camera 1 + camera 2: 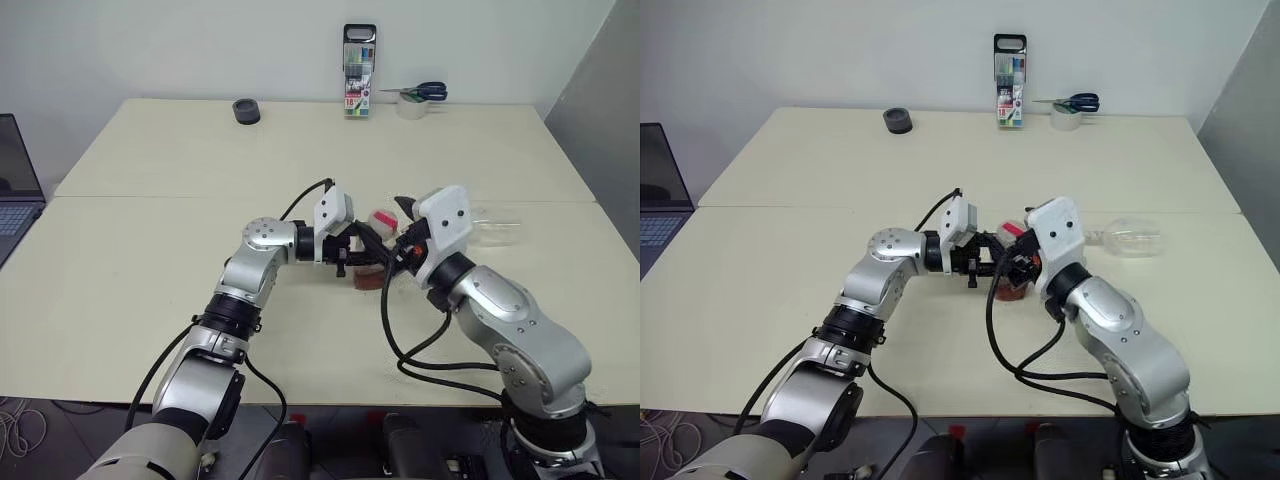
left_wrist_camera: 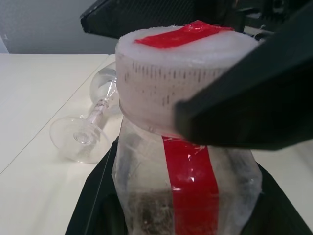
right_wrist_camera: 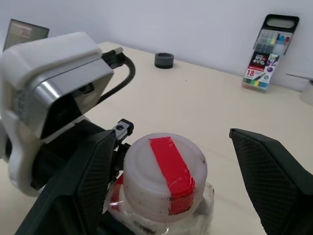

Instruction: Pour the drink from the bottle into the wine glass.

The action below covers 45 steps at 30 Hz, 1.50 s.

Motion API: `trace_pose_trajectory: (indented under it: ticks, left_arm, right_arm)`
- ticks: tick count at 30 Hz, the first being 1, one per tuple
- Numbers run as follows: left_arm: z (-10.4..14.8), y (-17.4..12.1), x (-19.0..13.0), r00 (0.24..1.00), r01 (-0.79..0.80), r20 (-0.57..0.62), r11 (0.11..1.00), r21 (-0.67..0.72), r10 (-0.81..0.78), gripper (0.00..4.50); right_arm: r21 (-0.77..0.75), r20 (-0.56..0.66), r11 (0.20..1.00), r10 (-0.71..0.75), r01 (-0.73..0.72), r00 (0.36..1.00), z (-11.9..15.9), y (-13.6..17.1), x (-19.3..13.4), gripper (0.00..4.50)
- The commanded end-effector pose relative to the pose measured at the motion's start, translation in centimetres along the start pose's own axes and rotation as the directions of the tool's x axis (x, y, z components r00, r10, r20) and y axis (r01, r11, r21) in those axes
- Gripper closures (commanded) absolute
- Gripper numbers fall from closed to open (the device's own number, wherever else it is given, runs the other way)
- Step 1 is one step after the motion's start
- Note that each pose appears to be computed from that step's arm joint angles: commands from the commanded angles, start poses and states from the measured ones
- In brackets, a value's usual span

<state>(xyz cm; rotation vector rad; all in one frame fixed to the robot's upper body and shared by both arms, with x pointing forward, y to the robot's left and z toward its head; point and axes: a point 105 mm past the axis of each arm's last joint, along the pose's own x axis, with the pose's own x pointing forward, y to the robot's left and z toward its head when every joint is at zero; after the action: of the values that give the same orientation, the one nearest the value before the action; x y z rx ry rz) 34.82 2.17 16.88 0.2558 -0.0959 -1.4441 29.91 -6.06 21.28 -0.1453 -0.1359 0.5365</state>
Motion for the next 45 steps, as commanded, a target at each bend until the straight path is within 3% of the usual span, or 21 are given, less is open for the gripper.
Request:
trace_pose_trajectory:
  ticks: [1, 2, 5, 9, 10, 14, 17, 20, 23, 25, 27, 30, 35, 39, 45]
  left_arm:
    - [1.7, 0.2, 0.3, 0.999, -0.003, 0.038, 0.998, 0.061, 0.000, 2.70]
    - [1.6, 0.3, 0.3, 0.999, -0.004, 0.038, 0.998, 0.061, 0.002, 2.70]
    - [1.5, 0.3, 0.2, 0.999, -0.010, 0.037, 0.998, 0.058, 0.008, 2.70]
    - [1.4, 0.3, 0.2, 0.999, -0.016, 0.034, 0.998, 0.056, 0.014, 2.70]
    - [1.4, 0.3, 0.2, 0.999, -0.016, 0.033, 0.998, 0.055, 0.014, 2.70]
    - [1.2, 0.2, 0.1, 1.000, -0.013, 0.028, 0.999, 0.053, 0.012, 2.70]
    - [1.2, 0.1, 0.1, 1.000, -0.004, 0.026, 0.999, 0.049, 0.003, 2.70]
    - [1.3, -0.1, 0.0, 0.999, 0.028, 0.026, 0.998, 0.051, -0.029, 2.70]
    - [1.5, -0.2, -0.3, 0.998, 0.055, 0.021, 0.997, 0.062, -0.056, 2.70]
    - [1.5, -0.2, -0.3, 0.998, 0.054, 0.021, 0.996, 0.065, -0.056, 2.70]
    - [1.5, -0.1, -0.3, 0.999, 0.042, 0.027, 0.997, 0.062, -0.044, 2.70]
    - [1.5, -0.1, -0.4, 0.999, 0.028, 0.032, 0.998, 0.057, -0.030, 2.70]
    - [1.4, 0.5, -0.4, 0.999, -0.033, 0.041, 0.999, 0.039, 0.031, 2.70]
    - [1.5, 1.0, -0.2, 0.997, -0.058, 0.051, 0.998, 0.032, 0.056, 2.70]
    - [1.7, 1.1, 0.0, 0.998, -0.045, 0.049, 0.998, 0.032, 0.044, 2.70]
  right_arm:
    - [-0.016, 0.038, 0.998, -0.058, 0.058, 0.998, 0.5, -0.8, 0.0, 0.55]
    - [-0.012, 0.044, 0.998, -0.065, 0.065, 0.997, 0.6, -0.9, 0.0, 0.55]
    - [0.000, 0.052, 0.998, -0.071, 0.071, 0.996, 0.6, -1.0, 0.0, 1.14]
    - [0.015, 0.069, 0.998, -0.055, 0.054, 0.996, 0.5, -0.8, -0.2, 2.48]
    - [0.014, 0.073, 0.999, -0.049, 0.048, 0.996, 0.5, -0.7, -0.2, 2.58]
    - [0.014, 0.105, 1.000, 0.002, -0.004, 0.994, 0.8, -0.2, -0.2, 2.57]
    - [-0.028, 0.128, 0.981, 0.194, -0.192, 0.973, 1.0, 1.1, -0.1, 2.57]
    - [-0.150, 0.044, 0.876, 0.469, -0.458, 0.882, 0.7, 0.1, 0.4, 2.57]
    - [-0.150, -0.151, 0.711, 0.670, -0.687, 0.727, 0.0, -1.7, 0.7, 2.57]
    - [-0.102, -0.170, 0.680, 0.708, -0.726, 0.686, 0.4, -2.3, 1.1, 2.57]
    - [-0.095, -0.170, 0.689, 0.700, -0.718, 0.694, 0.6, -2.6, 1.2, 2.57]
    - [-0.126, -0.126, 0.752, 0.635, -0.647, 0.762, 1.2, -3.5, 1.6, 1.55]
    - [-0.160, 0.020, 0.885, 0.446, -0.437, 0.895, 4.1, -4.0, -0.6, 0.01]
    - [-0.101, 0.046, 0.955, 0.286, -0.280, 0.957, 2.3, -1.5, -2.6, 0.00]
    - [-0.061, 0.099, 0.998, 0.026, -0.020, 0.995, 1.2, -0.3, -1.6, 0.00]
